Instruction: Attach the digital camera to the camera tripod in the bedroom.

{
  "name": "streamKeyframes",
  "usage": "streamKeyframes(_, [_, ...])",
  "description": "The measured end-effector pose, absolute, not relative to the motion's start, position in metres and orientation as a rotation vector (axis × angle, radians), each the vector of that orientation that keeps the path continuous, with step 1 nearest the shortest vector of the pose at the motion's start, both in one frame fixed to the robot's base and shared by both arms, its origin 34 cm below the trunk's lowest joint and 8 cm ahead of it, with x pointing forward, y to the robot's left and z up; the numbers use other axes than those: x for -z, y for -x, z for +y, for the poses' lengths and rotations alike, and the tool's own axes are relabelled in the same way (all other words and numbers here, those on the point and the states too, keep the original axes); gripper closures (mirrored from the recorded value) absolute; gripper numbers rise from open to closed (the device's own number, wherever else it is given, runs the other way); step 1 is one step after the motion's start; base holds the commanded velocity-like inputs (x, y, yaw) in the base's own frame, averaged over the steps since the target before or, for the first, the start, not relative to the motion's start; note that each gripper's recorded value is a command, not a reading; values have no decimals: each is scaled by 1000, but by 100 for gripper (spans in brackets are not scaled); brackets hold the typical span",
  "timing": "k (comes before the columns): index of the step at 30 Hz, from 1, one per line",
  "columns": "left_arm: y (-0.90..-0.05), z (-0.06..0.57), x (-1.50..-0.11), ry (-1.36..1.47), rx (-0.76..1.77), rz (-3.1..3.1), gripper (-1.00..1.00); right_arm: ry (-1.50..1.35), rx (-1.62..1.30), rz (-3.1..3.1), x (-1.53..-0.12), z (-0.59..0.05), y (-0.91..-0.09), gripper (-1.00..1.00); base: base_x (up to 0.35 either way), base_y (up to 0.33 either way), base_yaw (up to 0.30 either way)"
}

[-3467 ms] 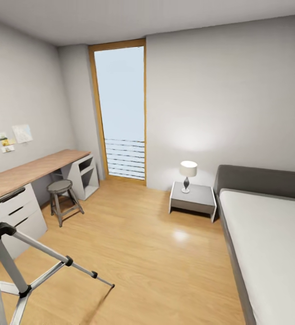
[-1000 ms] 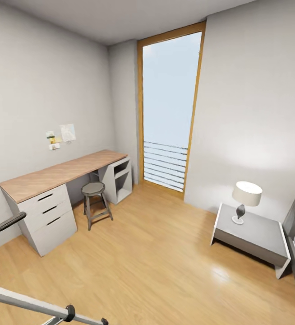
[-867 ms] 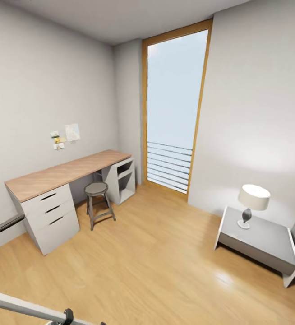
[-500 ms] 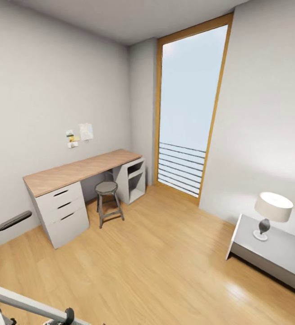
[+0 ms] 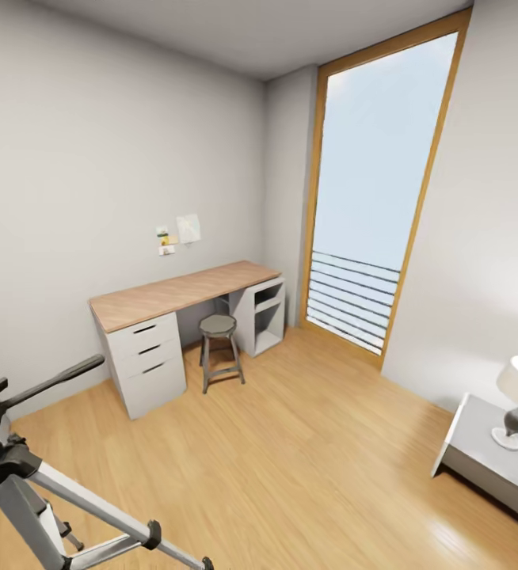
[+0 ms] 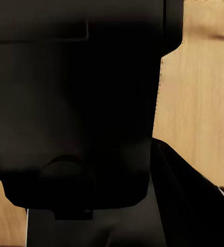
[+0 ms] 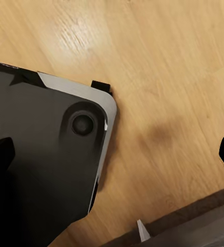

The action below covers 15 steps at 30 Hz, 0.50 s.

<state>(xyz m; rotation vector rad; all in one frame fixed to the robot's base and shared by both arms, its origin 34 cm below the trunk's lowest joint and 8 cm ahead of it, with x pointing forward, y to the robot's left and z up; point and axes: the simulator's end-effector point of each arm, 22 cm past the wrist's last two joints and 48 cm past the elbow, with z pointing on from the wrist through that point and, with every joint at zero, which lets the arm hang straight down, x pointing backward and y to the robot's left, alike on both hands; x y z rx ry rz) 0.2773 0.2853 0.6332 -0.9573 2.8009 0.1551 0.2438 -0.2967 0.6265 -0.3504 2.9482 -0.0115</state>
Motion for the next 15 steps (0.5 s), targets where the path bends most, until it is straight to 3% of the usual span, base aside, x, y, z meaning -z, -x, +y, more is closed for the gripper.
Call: streamKeyframes(15, [-278, 286, -633, 958, -156, 2798, 100, 348, 13, 2944, -627, -297, -245, -100, 0, 0, 291])
